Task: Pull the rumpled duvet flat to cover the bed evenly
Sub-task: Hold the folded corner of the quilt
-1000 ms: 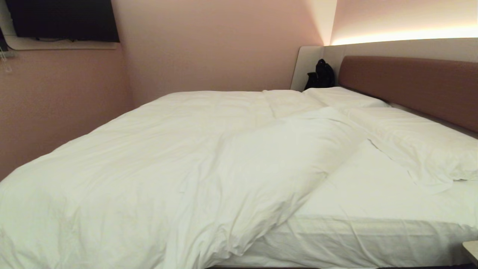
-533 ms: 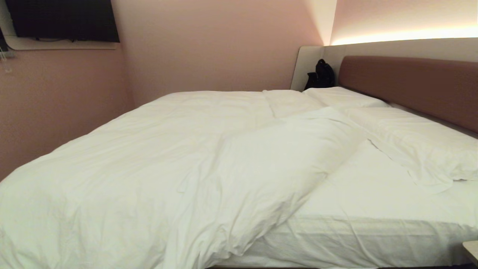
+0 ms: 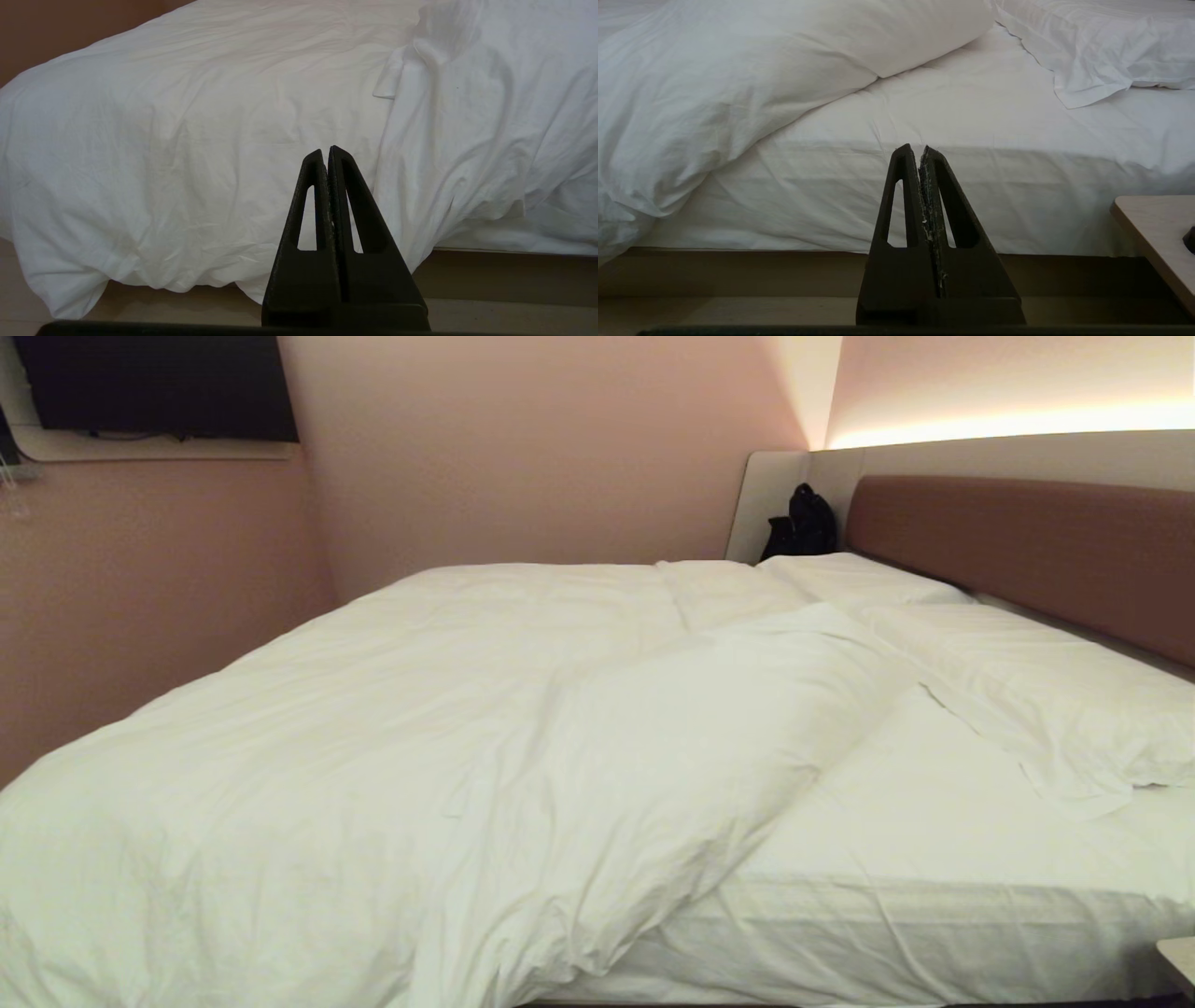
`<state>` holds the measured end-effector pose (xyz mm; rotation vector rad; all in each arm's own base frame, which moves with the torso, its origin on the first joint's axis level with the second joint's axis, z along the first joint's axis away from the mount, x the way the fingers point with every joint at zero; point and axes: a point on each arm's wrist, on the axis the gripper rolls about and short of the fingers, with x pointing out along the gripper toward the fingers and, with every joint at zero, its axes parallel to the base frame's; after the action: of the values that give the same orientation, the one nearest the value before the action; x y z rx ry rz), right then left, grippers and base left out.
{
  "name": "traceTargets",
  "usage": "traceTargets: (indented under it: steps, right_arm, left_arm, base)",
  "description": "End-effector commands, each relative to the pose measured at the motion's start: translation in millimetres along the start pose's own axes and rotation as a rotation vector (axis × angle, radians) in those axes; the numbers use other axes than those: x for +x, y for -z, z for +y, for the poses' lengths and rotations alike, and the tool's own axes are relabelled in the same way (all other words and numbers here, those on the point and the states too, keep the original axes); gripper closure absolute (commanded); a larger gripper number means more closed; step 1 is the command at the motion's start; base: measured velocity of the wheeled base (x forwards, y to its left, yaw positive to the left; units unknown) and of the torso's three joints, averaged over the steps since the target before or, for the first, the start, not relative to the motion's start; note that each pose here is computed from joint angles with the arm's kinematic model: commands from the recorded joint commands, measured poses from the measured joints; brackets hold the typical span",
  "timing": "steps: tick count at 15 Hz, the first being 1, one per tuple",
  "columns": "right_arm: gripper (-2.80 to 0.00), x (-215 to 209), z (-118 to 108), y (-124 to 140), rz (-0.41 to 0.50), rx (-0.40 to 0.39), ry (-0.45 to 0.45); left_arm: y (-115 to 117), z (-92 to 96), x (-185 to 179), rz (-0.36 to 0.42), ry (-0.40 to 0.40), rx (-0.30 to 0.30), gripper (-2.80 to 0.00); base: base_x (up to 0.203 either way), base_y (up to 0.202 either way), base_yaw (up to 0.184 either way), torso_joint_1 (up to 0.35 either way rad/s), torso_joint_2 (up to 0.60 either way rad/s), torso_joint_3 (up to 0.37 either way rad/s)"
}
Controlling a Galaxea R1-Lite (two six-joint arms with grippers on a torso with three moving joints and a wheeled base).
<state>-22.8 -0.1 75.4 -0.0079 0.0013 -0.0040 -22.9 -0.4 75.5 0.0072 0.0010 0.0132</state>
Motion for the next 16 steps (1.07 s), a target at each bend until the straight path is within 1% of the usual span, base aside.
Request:
traceTargets:
  steps: [1,2,4,5,6,8,10,12,16]
  right_arm:
    - [0.00,0,0,-1,-0.003,-0.003,0.004]
    - [0.00,0,0,-1,-0.003,-0.003,0.004]
    - [0.00,-4,0,-12,-0.034,-0.004,-0.001]
    - [0.00,-10,0,-27,-0.065,-0.002,-0.004]
    - [0.00,-14,0,-34,-0.065,-0.001,-0.011]
    - [0.00,-27,1,-57,-0.077,0.001,-0.060]
    - [0.00,-31,2,-78,-0.042,0.005,-0.108]
    - [0.00,-20,2,-102,0.010,0.034,-0.148]
    - [0.00,26,4,-156,0.090,0.119,-0.225]
  left_arm:
    - [0,0.0,0,0.001,-0.001,0.000,0.00]
    - [0,0.0,0,0.001,-0.001,0.000,0.00]
    - [0,0.0,0,0.001,-0.001,0.000,0.00]
    - [0,0.0,0,0.001,-0.001,0.000,0.00]
    - [0,0.0,0,0.001,-0.001,0.000,0.00]
    - [0,0.0,0,0.001,-0.001,0.000,0.00]
    - [0,0.0,0,0.001,-0.001,0.000,0.00]
    - [0,0.0,0,0.000,-0.001,0.000,0.00]
    - [0,0.0,0,0.000,-0.001,0.000,0.00]
  base:
    - [0.000,0.000,0.000,0.000,0.00,0.000]
    - [0.000,0.000,0.000,0.000,0.00,0.000]
    - [0.000,0.000,0.000,0.000,0.00,0.000]
    - [0.000,0.000,0.000,0.000,0.00,0.000]
    - [0.000,0.000,0.000,0.000,0.00,0.000]
    - [0.000,0.000,0.000,0.000,0.00,0.000]
    - [0.000,0.000,0.000,0.000,0.00,0.000]
    - [0.000,0.000,0.000,0.000,0.00,0.000]
    - [0.000,0.000,0.000,0.000,0.00,0.000]
